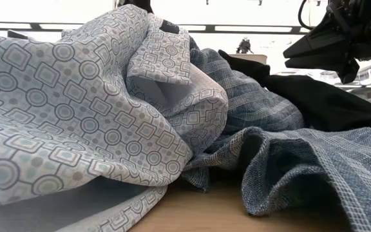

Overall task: Sort clothes
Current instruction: Put the white sock into the laundry bin, then put the middle left white boxers into the laundry bin

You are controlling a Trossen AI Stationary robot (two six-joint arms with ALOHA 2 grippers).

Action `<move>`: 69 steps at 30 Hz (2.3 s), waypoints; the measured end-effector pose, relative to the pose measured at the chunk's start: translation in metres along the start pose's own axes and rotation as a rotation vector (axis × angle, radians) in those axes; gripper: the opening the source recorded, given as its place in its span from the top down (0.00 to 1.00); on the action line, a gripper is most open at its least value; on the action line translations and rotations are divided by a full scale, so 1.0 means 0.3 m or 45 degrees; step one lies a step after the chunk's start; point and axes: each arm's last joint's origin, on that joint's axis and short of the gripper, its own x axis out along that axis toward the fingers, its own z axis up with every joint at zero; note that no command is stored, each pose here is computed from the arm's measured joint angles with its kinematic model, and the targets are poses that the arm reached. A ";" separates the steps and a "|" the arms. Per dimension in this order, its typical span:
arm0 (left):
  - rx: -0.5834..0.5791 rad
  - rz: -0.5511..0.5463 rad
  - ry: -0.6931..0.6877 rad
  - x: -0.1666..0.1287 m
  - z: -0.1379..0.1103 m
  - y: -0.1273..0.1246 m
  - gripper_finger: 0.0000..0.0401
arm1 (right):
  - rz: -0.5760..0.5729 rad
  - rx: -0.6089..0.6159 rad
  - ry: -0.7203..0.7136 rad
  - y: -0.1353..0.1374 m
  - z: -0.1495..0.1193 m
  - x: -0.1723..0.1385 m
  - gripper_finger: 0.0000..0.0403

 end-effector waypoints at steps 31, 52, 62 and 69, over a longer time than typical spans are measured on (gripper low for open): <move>-0.157 -0.381 0.524 -0.337 -0.212 -0.247 0.66 | 0.016 0.001 0.014 0.001 -0.001 0.000 0.72; -0.322 -0.464 0.864 -0.405 -0.555 -0.523 0.66 | 0.019 0.010 0.011 0.003 0.001 0.000 0.72; -0.367 -0.549 0.920 -0.366 -0.630 -0.577 0.66 | 0.021 0.026 0.009 0.003 0.002 0.000 0.72; -0.370 -0.572 0.961 -0.339 -0.685 -0.598 0.66 | 0.024 0.034 0.006 0.005 0.003 0.000 0.72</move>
